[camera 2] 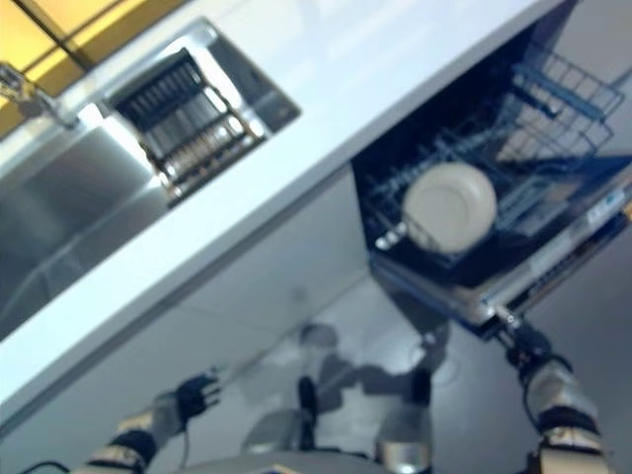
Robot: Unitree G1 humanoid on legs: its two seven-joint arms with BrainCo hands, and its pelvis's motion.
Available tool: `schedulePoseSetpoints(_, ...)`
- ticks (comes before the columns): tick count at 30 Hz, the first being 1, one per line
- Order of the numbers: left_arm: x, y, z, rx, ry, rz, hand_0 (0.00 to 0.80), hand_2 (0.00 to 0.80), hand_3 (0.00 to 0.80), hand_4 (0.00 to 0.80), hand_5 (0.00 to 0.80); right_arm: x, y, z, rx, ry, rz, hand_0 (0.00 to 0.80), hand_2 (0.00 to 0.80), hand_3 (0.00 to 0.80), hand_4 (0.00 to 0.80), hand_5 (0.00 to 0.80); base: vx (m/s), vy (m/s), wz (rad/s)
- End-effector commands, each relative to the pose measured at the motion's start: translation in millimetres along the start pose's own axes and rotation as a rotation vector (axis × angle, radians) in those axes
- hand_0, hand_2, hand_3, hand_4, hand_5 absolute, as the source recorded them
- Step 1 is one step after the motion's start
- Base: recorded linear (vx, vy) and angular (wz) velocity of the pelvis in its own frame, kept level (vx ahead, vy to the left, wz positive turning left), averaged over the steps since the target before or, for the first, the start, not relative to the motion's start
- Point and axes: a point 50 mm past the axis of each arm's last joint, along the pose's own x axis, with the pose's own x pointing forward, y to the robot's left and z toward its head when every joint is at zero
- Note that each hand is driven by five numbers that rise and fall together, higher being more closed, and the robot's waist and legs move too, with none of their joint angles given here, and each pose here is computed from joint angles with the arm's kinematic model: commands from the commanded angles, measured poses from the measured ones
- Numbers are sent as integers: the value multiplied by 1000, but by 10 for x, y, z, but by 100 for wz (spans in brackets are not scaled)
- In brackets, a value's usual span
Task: Take plates into dishwasher
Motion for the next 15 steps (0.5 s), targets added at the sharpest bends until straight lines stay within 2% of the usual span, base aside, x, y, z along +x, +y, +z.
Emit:
schedulePoseSetpoints(1, 36, -111, 285, -17, -89, -8, 0, 0, 0, 0, 0, 126, 646, 427, 43, -193, 265, 0, 0, 0, 0, 0, -100, 65, 3)
schedulePoseSetpoints(4, 53, -181, 240, -24, -87, -15, 0, 0, 0, 0, 0, 93, 941, 582, 47, -278, 427, 0, 0, 0, 0, 0, -77, 70, -1)
schedulePoseSetpoints(8, 60, -191, -14, -12, -98, 0, 0, 0, 0, 0, 0, -4, 1262, 692, 40, -380, 595, 0, 0, 0, 0, 0, -97, -73, -1)
schedulePoseSetpoints(13, 47, -65, -26, 15, -120, 37, 0, 0, 0, 0, 0, -129, 1683, 801, 3, -436, 771, 0, 0, 0, 0, 0, -30, -30, 3)
schedulePoseSetpoints(15, 51, -132, -3, 25, -113, 30, 0, 0, 0, 0, 0, -186, 1849, 916, -12, -463, 811, 0, 0, 0, 0, 0, 17, 7, 0)
